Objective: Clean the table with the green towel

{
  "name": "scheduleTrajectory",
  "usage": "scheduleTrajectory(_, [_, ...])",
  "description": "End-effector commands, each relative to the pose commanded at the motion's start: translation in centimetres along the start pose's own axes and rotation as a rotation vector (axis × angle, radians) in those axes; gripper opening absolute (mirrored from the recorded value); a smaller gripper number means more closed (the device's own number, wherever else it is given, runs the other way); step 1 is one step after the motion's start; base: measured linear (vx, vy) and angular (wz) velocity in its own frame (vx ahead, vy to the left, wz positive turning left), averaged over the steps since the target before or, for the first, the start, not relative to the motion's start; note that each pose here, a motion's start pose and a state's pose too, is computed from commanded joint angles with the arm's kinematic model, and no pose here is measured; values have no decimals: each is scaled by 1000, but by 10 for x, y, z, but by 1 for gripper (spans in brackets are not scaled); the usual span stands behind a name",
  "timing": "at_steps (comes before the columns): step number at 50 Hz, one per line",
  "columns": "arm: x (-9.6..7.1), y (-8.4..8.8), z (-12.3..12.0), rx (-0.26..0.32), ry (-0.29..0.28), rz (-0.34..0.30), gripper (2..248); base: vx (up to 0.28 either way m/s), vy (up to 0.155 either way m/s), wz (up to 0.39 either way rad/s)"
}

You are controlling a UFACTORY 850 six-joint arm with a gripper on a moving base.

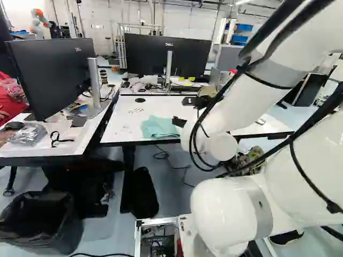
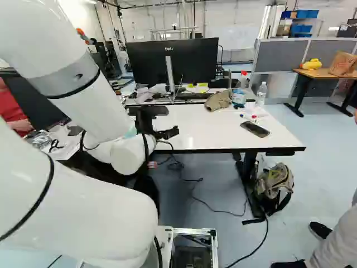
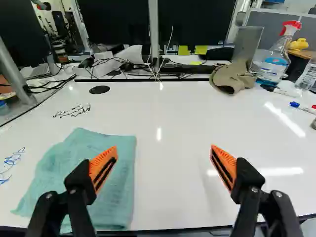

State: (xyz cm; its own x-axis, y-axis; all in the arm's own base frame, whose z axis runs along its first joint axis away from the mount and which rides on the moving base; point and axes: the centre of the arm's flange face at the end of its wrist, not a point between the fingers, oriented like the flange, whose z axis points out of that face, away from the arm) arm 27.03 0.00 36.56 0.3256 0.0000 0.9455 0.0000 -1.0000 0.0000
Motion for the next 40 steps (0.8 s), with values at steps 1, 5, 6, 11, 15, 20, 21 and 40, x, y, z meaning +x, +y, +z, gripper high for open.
scheduleTrajectory(1, [0, 0, 0, 0, 0, 0, 247, 0, 0, 0])
scheduleTrajectory(5, [0, 0, 0, 0, 0, 0, 247, 0, 0, 0])
scheduleTrajectory(6, [0, 0, 0, 0, 0, 0, 247, 0, 0, 0])
scheduleTrajectory(11, [0, 0, 0, 0, 0, 0, 247, 0, 0, 0])
scheduleTrajectory(15, [0, 0, 0, 0, 0, 0, 247, 0, 0, 0])
scheduleTrajectory(20, [0, 0, 0, 0, 0, 0, 247, 0, 0, 0])
scheduleTrajectory(21, [0, 0, 0, 0, 0, 0, 247, 0, 0, 0])
scheduleTrajectory(40, [18, -6, 13, 18, 29, -6, 247, 0, 0, 0])
